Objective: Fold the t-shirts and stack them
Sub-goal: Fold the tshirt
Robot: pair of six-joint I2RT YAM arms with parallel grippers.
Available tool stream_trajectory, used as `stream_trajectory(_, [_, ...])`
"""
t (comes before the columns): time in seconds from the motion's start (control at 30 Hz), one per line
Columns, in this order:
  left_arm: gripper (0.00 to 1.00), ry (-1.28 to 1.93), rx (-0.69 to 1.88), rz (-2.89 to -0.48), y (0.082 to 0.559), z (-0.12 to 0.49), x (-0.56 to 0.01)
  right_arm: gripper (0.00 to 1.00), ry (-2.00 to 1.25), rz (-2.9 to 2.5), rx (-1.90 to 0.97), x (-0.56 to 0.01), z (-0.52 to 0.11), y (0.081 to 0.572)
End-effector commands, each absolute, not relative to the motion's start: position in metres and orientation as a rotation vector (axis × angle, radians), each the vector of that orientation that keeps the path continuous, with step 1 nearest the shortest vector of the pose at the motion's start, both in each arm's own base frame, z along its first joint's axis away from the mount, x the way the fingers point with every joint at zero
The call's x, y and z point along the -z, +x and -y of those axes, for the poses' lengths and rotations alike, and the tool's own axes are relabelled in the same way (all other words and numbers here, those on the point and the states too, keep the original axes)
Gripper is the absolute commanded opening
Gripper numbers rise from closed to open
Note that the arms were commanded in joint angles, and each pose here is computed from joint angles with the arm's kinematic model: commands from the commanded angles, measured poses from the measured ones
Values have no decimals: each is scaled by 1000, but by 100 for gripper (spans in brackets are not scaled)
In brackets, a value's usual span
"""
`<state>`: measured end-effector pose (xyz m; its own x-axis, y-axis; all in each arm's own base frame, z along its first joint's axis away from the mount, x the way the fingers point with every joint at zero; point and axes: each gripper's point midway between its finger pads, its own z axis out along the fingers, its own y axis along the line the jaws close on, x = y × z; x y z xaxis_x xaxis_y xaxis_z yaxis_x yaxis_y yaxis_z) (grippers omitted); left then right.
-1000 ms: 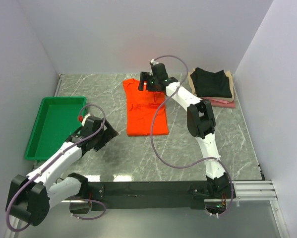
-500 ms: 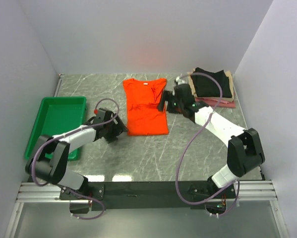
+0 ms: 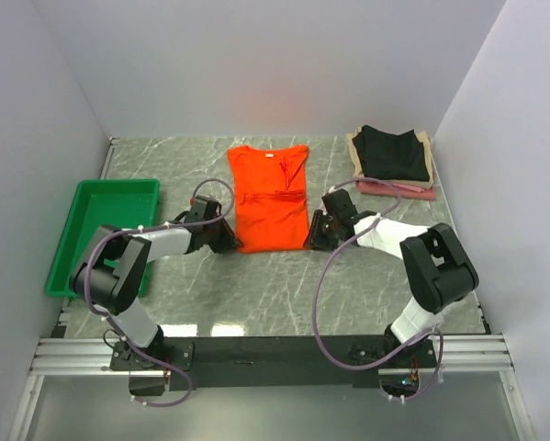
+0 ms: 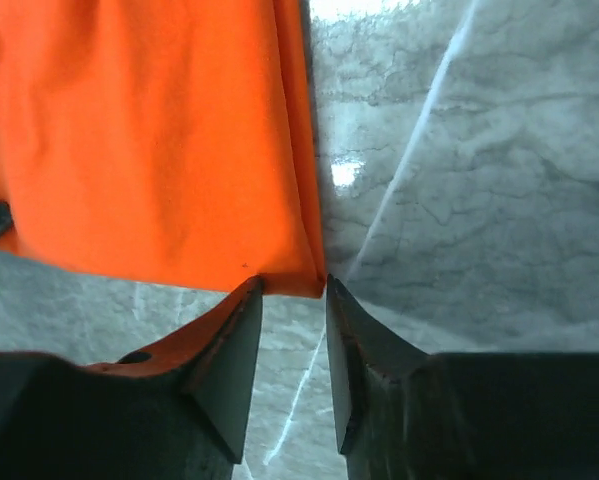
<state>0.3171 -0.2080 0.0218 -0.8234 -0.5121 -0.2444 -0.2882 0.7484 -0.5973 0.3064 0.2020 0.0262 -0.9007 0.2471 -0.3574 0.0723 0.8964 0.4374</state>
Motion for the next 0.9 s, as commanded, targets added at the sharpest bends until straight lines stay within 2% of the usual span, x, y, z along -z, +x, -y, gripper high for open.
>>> stream_trajectory(0.0, [14, -601, 728, -2602, 312, 206, -8, 38, 247, -2638, -655, -22, -211, 311])
stream_trajectory(0.1, [1, -605, 714, -2611, 310, 205, -4, 37, 260, -2662, -644, -14, -210, 310])
stream_trajectory(0.13, [1, -601, 710, -2616, 309, 204, -3, 36, 259, -2655, -649, -14, -211, 312])
stream_trajectory(0.2, [1, -601, 711, -2617, 308, 204, -2, 24, 261, -2667, -656, -11, -212, 310])
stream_trajectory(0.23, [1, -601, 714, -2625, 303, 203, 0, 6, 257, -2673, -657, -10, -212, 308])
stream_trajectory(0.27, [1, -590, 734, -2623, 301, 205, -4, 0, 254, -2672, -666, -12, -213, 306])
stream_trajectory(0.4, [1, -559, 743, -2625, 277, 205, -14, 0, 227, -2692, -686, -18, -204, 273])
stream_trajectory(0.67, [1, -430, 899, -2687, 179, 233, -51, 0, 121, -2723, -808, -43, -191, 172])
stream_trajectory(0.87, [0, -378, 1072, -2658, 143, 242, -82, 0, 110, -2565, -893, -89, -182, 156])
